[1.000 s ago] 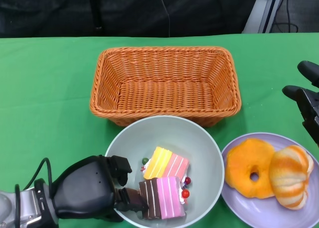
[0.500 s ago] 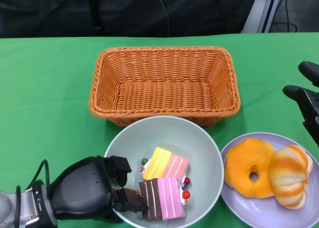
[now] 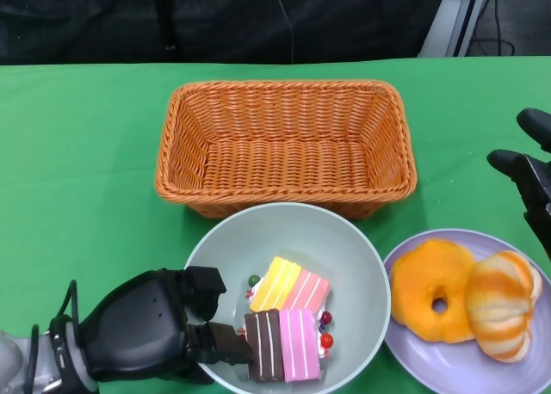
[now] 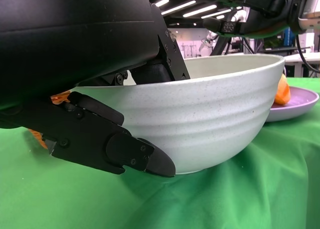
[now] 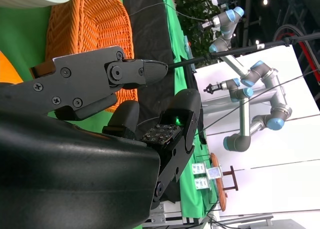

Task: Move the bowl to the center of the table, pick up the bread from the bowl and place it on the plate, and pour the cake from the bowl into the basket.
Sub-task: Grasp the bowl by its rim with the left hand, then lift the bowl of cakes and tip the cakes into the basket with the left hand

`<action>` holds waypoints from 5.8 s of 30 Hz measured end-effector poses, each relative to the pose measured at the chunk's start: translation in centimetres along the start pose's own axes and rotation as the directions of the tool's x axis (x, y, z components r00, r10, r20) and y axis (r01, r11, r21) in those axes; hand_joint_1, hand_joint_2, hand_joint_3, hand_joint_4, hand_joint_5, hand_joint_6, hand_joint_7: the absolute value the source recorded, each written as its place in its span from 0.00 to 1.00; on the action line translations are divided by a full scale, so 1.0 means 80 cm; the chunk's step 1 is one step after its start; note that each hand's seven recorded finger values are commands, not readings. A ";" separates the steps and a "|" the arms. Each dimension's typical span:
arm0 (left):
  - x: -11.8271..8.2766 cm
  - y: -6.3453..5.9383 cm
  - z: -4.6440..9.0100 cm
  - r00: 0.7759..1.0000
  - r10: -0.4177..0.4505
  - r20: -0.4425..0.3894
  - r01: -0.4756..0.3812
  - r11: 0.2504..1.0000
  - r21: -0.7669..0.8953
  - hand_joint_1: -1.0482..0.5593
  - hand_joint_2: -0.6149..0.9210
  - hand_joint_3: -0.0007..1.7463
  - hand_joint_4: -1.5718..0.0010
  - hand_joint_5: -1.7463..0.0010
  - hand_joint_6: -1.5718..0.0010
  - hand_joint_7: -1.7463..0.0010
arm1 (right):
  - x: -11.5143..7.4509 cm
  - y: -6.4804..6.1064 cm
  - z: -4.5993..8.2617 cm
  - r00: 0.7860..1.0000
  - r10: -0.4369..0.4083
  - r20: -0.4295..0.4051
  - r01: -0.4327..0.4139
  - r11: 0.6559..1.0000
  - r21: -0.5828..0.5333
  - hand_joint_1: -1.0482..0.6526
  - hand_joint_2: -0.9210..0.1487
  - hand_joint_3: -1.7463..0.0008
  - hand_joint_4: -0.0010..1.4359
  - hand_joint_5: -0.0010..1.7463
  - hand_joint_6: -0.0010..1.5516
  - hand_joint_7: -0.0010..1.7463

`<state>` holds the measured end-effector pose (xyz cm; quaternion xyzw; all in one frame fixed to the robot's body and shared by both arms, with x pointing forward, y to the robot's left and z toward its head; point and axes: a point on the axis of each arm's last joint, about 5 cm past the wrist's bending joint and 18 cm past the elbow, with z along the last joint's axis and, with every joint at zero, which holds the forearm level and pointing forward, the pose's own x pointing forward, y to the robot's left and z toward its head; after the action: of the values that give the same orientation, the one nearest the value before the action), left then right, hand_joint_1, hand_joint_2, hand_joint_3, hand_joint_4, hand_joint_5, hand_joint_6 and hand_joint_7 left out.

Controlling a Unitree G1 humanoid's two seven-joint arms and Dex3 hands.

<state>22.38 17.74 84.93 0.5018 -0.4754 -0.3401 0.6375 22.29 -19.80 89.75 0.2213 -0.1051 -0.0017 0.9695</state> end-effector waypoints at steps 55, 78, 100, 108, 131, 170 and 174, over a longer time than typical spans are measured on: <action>0.003 0.002 -0.004 0.961 0.276 0.005 -0.276 0.961 -0.003 0.53 1.00 0.08 0.60 0.05 0.59 0.24 | -0.002 0.005 -0.004 1.000 -0.017 0.015 0.016 0.997 0.075 0.54 0.00 0.78 0.31 0.75 0.30 0.41; 0.031 0.048 -0.002 0.880 0.449 -0.154 -0.470 0.869 -0.156 0.56 0.87 0.53 0.62 0.00 0.63 0.10 | -0.001 0.006 -0.012 1.000 -0.030 -0.001 0.030 0.998 0.063 0.52 0.00 0.84 0.33 0.74 0.31 0.43; 0.062 0.058 -0.030 0.857 0.432 -0.283 -0.502 0.825 -0.259 0.57 0.91 0.42 0.60 0.00 0.60 0.15 | -0.001 0.009 -0.022 1.000 -0.011 -0.008 0.011 0.999 0.041 0.50 0.00 0.87 0.38 0.70 0.33 0.41; 0.080 0.064 -0.040 0.845 0.442 -0.299 -0.523 0.799 -0.296 0.60 0.85 0.54 0.62 0.00 0.62 0.11 | -0.002 0.009 -0.026 1.000 -0.010 -0.013 0.010 0.999 0.037 0.51 0.00 0.87 0.36 0.69 0.33 0.40; 0.106 0.063 -0.048 0.829 0.440 -0.346 -0.551 0.750 -0.366 0.59 0.87 0.53 0.61 0.00 0.62 0.11 | -0.004 0.012 -0.038 0.999 0.001 -0.033 0.001 0.999 0.035 0.51 0.00 0.85 0.35 0.70 0.33 0.39; 0.185 0.083 -0.047 0.816 0.420 -0.398 -0.577 0.537 -0.615 0.53 0.87 0.49 0.55 0.00 0.60 0.07 | -0.004 0.013 -0.036 0.998 0.047 -0.043 -0.045 0.998 0.038 0.50 0.00 0.86 0.36 0.69 0.35 0.38; 0.192 0.083 -0.048 0.791 0.415 -0.450 -0.609 0.456 -0.649 0.52 0.86 0.51 0.52 0.00 0.58 0.10 | -0.004 0.013 -0.036 0.998 0.048 -0.043 -0.046 0.998 0.037 0.49 0.00 0.86 0.36 0.69 0.35 0.37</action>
<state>30.60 6.75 95.19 0.0486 -0.3369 -0.2391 0.9094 22.49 -17.63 87.55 0.2361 -0.0888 0.0280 0.9673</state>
